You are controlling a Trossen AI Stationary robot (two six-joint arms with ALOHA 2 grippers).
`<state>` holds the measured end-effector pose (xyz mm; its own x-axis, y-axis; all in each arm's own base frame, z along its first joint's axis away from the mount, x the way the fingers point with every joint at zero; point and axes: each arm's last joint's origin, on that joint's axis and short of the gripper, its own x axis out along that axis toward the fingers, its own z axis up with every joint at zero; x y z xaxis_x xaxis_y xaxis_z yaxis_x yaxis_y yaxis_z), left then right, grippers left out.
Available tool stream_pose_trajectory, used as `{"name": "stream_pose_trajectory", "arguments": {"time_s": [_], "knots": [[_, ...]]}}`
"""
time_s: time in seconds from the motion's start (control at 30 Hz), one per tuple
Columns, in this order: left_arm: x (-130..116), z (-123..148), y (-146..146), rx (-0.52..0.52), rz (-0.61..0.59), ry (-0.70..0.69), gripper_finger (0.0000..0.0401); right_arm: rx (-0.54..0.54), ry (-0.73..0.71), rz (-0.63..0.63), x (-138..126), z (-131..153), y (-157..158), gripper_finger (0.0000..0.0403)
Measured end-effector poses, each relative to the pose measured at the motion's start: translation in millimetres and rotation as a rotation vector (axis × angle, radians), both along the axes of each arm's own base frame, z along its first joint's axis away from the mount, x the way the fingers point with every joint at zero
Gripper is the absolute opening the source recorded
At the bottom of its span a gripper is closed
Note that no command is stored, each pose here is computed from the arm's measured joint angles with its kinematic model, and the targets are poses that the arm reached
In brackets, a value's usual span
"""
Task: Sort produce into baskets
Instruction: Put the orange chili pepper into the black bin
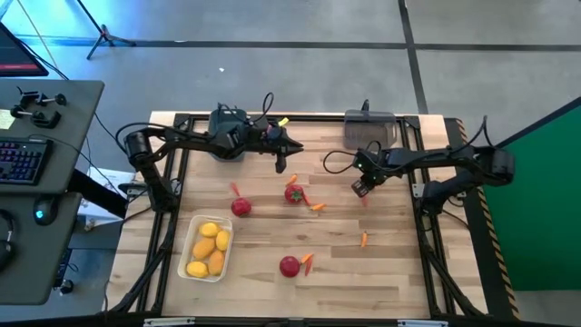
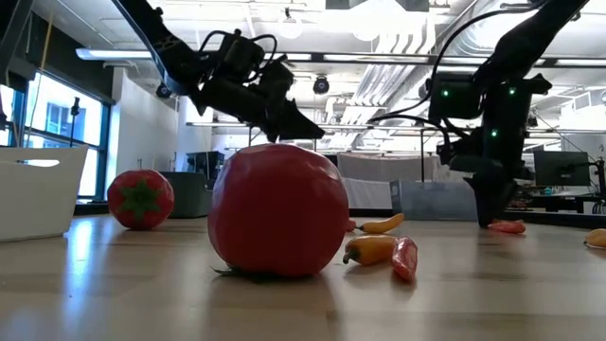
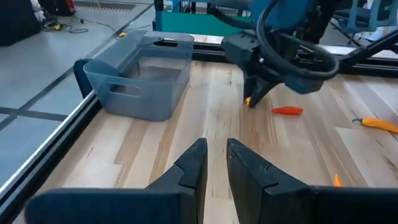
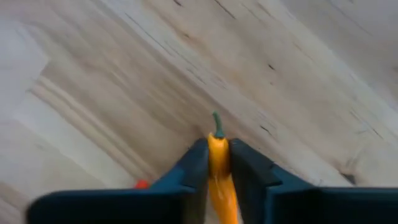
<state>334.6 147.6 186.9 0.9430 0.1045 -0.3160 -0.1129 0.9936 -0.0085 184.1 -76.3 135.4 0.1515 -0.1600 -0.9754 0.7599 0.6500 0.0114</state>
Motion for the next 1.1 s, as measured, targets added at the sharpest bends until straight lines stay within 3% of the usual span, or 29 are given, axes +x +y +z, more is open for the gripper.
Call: {"name": "stream_pose_trajectory", "arguments": {"time_s": [0.1,0.37,0.63,0.77,0.9,1.1], "knots": [[-3.1,-5.2,-1.4,0.013,0.005,-0.058,0.0045,-0.009,-0.044,0.023,0.5,4.3,0.1,0.0008],[-20.9,-14.7,-3.7,0.049,0.031,-0.191,0.0045,-0.101,-0.281,0.076,18.0,21.7,-9.4,0.0005],[-22.2,-14.3,-0.7,0.052,0.043,-0.194,0.0045,-0.356,-0.390,-0.053,33.9,78.8,-54.9,0.0002],[-22.2,-14.3,-0.7,0.060,0.041,-0.193,0.0045,-0.457,-0.391,-0.170,23.7,100.3,-85.2,0.0002],[-22.2,-14.3,-0.7,0.092,0.034,-0.188,0.0045,-0.486,-0.380,-0.280,4.3,95.8,-107.1,0.0001],[-22.2,-14.5,-0.7,0.099,0.032,-0.186,0.0045,-0.454,-0.385,-0.397,-12.7,67.5,-124.3,0.0001]]}}
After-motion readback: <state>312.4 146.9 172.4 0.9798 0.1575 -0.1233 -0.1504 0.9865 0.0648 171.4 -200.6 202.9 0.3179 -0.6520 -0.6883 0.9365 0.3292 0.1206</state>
